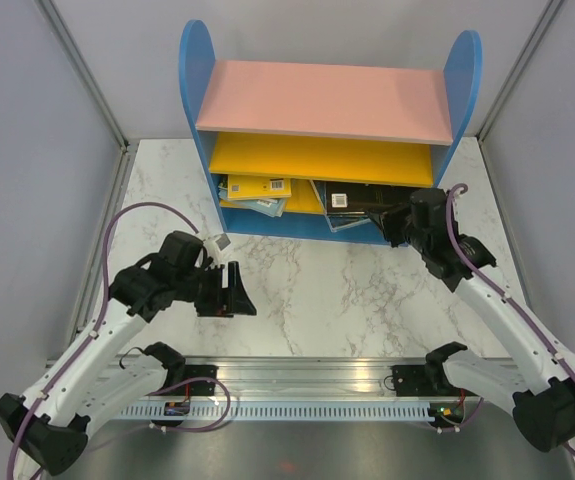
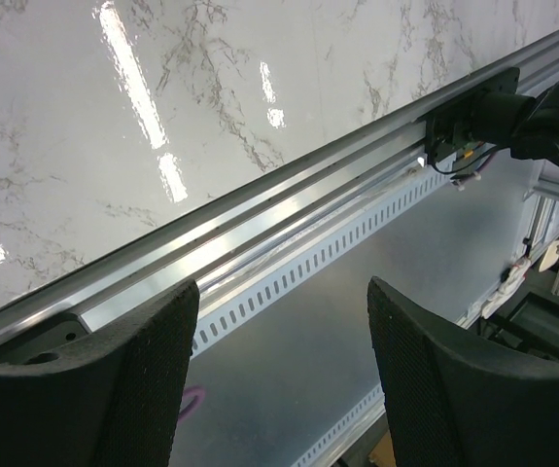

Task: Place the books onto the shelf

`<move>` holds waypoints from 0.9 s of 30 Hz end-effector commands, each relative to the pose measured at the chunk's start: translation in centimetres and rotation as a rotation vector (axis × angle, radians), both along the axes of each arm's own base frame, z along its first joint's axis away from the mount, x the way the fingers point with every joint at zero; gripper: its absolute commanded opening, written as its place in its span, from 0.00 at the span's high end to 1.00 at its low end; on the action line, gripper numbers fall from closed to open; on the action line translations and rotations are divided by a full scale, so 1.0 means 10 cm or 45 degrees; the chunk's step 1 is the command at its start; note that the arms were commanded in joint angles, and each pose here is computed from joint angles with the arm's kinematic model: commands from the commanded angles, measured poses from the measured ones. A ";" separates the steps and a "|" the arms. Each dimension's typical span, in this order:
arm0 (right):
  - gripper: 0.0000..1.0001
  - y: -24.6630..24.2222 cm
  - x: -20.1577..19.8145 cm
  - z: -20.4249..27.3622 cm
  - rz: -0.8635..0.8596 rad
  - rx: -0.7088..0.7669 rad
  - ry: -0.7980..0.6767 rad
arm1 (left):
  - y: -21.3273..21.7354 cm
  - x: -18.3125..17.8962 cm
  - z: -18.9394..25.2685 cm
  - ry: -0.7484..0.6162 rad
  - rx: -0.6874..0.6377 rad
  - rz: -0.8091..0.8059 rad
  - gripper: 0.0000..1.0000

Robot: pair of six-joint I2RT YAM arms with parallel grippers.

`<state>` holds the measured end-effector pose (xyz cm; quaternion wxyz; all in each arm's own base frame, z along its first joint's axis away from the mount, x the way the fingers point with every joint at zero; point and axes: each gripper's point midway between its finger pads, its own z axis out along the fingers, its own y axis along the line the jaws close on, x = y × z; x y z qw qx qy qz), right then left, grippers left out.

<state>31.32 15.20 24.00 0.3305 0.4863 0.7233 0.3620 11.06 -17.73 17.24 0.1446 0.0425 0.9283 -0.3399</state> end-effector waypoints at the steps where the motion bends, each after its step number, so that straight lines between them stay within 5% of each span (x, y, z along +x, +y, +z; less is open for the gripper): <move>1: 0.80 0.05 -0.08 0.25 0.105 -0.037 -0.056 | 0.00 0.08 0.14 -0.070 -0.002 -0.021 0.26; 12: 0.61 0.03 -0.99 0.44 0.369 -0.085 -0.210 | -0.01 0.20 0.33 -0.106 0.011 0.001 0.23; 15: 0.42 0.08 -1.16 0.42 0.458 -0.102 -0.285 | 0.00 0.25 0.45 -0.149 0.014 0.007 0.22; 16: 0.25 0.11 -1.27 0.48 0.530 -0.097 -0.339 | 0.03 0.28 0.47 -0.169 0.033 0.030 0.20; 18: 0.07 0.17 -1.35 0.47 0.606 -0.091 -0.382 | 0.06 0.32 0.44 -0.168 0.067 0.049 0.17; 19: 0.02 0.23 -1.42 0.47 0.676 -0.080 -0.388 | 0.09 0.35 0.42 -0.169 0.097 0.068 0.06; 27: 0.02 0.61 -1.52 0.40 1.057 -0.238 -0.427 | 0.45 0.71 0.36 -0.243 0.410 0.268 0.00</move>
